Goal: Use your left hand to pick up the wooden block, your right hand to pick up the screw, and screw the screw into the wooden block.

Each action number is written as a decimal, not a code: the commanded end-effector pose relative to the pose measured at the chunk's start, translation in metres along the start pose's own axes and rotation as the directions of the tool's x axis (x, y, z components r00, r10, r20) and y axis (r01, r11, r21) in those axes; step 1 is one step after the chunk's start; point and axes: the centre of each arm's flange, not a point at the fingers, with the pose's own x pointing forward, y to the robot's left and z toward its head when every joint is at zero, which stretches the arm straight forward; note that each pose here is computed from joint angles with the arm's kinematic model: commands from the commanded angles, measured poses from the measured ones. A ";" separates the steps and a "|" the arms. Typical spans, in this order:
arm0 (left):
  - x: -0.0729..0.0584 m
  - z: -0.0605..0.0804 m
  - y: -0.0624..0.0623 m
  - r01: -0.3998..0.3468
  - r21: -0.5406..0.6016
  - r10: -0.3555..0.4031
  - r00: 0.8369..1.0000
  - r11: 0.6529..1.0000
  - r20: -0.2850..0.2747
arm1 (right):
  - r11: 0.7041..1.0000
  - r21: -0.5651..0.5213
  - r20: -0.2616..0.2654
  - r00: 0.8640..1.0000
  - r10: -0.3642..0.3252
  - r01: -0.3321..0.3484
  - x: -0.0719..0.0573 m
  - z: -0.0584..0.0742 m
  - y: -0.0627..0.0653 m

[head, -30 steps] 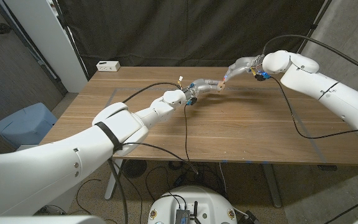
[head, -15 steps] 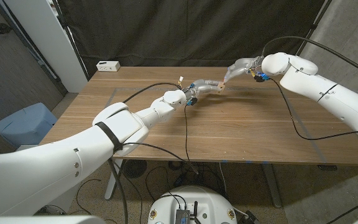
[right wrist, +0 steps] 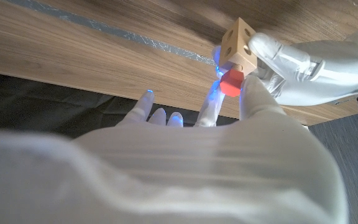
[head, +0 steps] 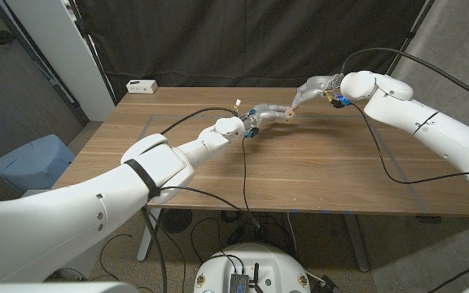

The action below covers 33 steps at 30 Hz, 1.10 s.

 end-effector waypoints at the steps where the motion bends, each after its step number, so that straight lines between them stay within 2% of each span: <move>1: 0.000 -0.001 0.000 0.001 -0.003 -0.001 1.000 1.000 -0.004 | 1.000 -0.017 -0.010 1.000 -0.022 0.022 0.004 0.003 0.003; 11: 0.000 -0.001 0.001 0.001 -0.004 -0.002 1.000 1.000 -0.007 | 0.999 -0.026 -0.014 0.999 -0.037 0.036 0.007 0.006 0.003; 33: -0.001 -0.001 0.002 0.008 -0.009 -0.008 1.000 1.000 -0.013 | 0.990 -0.086 -0.045 0.992 -0.116 0.112 0.008 0.013 0.009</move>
